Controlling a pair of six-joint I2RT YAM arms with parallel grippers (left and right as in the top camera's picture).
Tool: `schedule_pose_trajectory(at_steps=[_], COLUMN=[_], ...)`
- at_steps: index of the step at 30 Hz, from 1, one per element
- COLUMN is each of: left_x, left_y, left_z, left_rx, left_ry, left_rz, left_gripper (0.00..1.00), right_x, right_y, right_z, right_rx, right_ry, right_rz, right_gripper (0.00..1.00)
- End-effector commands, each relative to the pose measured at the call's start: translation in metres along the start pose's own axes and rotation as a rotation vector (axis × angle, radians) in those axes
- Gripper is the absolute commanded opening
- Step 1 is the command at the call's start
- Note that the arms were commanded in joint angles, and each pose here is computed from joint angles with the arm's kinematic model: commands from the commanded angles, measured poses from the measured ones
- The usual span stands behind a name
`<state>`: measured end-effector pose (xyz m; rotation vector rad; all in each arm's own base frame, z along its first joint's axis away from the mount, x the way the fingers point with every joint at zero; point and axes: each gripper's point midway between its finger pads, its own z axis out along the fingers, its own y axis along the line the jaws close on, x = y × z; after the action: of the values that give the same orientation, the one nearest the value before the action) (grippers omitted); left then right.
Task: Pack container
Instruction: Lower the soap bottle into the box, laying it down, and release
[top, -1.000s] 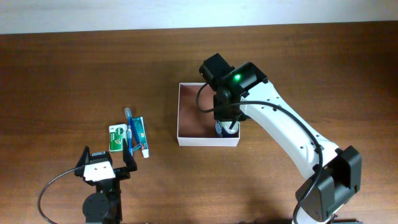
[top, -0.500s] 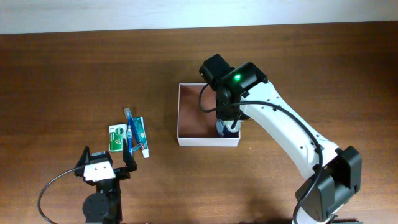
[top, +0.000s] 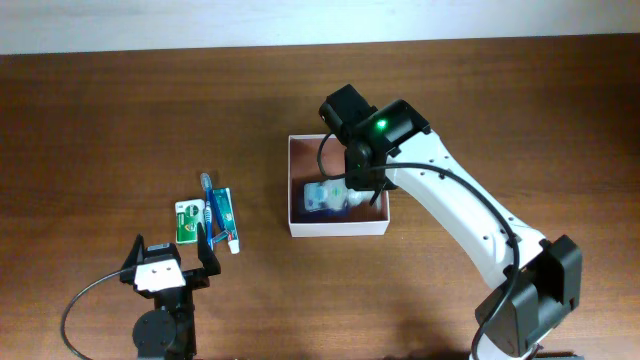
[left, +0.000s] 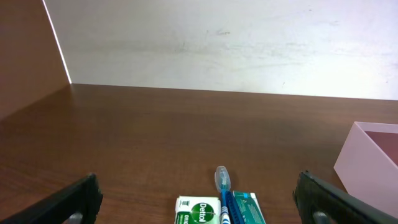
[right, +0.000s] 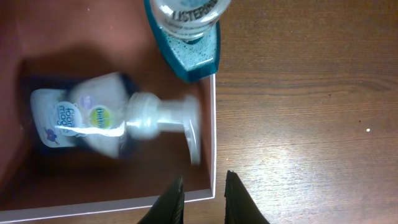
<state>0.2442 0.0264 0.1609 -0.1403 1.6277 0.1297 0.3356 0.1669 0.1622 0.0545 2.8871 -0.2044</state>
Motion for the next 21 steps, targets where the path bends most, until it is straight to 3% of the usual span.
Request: schedule_pose_trajectory(at_steps=[1, 11, 21], left_x=[0.0, 0.0, 0.0], left_y=[0.001, 0.001, 0.001], left_z=[0.0, 0.0, 0.0], left_rx=[0.0, 0.0, 0.0], left_ry=[-0.002, -0.002, -0.002], left_rz=[0.018, 0.018, 0.018], left_gripper=[1.0, 1.0, 1.0], right_x=[-0.004, -0.004, -0.021], right_y=[0.001, 0.001, -0.037], right_z=[-0.008, -0.008, -0.004], right_rx=[-0.003, -0.003, 0.089], right_ry=[-0.024, -0.024, -0.052], right_rz=[0.004, -0.016, 0.024], right_gripper=[0.15, 0.16, 0.15])
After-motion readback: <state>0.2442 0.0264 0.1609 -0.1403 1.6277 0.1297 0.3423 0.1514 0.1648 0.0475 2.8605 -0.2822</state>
